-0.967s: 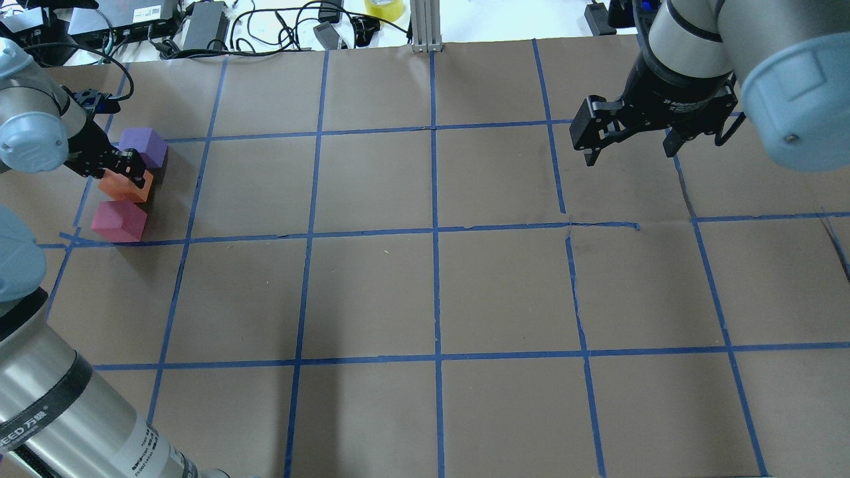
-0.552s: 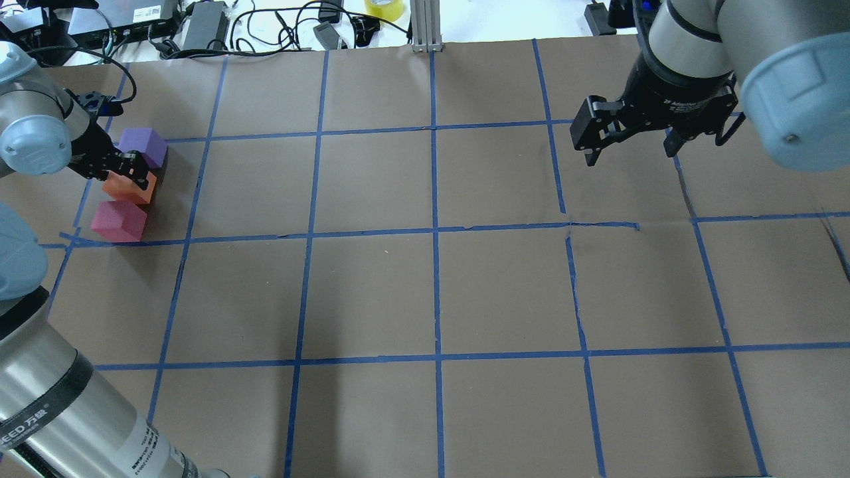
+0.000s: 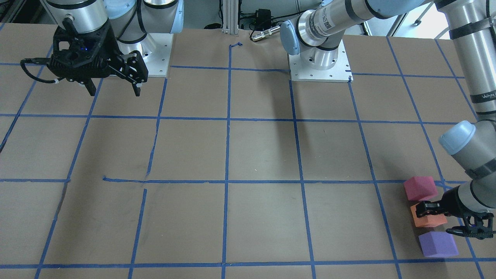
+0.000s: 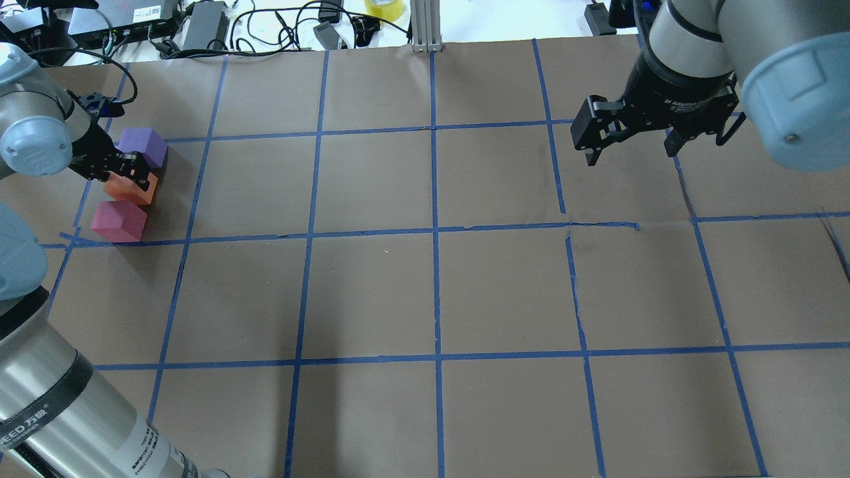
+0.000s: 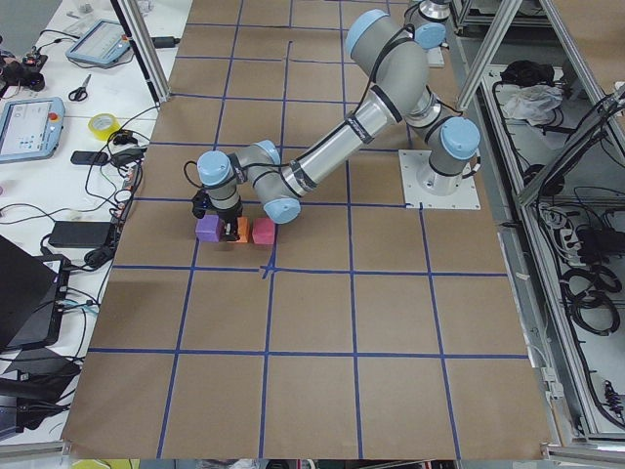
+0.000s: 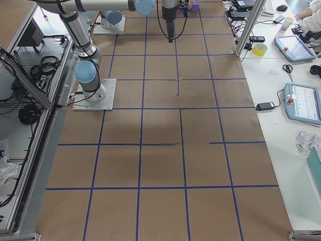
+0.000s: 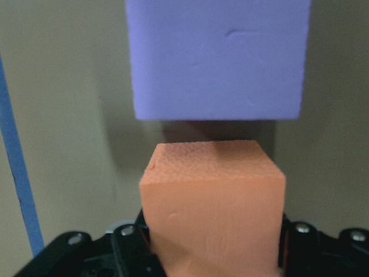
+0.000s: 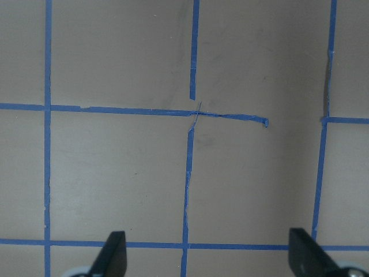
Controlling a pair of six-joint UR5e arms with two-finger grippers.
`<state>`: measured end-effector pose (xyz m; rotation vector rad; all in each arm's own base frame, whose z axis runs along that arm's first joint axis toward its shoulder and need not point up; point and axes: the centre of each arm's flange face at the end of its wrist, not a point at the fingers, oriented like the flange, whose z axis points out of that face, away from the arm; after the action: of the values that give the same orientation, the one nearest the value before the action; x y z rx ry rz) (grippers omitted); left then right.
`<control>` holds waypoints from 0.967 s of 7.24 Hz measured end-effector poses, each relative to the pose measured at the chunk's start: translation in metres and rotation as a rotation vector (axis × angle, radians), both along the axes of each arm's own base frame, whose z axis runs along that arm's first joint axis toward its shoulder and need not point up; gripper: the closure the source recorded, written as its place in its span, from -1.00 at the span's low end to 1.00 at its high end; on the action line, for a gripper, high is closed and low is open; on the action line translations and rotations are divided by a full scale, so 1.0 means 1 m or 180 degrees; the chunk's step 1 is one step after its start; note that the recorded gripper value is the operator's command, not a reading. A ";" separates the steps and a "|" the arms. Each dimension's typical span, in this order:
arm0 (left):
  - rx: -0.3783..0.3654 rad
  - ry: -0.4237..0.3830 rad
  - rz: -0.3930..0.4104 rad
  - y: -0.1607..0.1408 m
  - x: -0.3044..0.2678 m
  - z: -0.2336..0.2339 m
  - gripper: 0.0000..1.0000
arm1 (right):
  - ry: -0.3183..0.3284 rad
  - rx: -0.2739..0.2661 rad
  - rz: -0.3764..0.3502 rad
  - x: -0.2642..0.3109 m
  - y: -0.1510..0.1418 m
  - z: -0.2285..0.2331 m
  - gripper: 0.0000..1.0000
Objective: Arrange blocks in a line
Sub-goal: 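Lower the orange cube between the purple and pink cubes, then open the left gripper and lift it away from the cubes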
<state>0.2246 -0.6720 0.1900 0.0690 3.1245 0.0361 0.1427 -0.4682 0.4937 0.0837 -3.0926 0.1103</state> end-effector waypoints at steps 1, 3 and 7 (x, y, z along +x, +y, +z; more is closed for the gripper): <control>0.0026 0.0006 -0.0025 0.003 -0.001 -0.003 -1.00 | 0.0000 0.0000 0.0002 0.000 0.000 0.000 -1.00; 0.0034 -0.0016 -0.0083 0.006 0.000 -0.005 -1.00 | 0.0000 0.0000 0.0006 0.000 0.000 0.000 -1.00; -0.0083 -0.0096 -0.0097 0.005 0.000 0.018 -1.00 | 0.0006 0.0001 0.0015 0.000 0.000 0.000 -1.00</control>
<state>0.2251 -0.6674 0.2080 0.1147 3.0923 -0.0039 0.1430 -0.4680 0.4937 0.0910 -3.0907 0.1097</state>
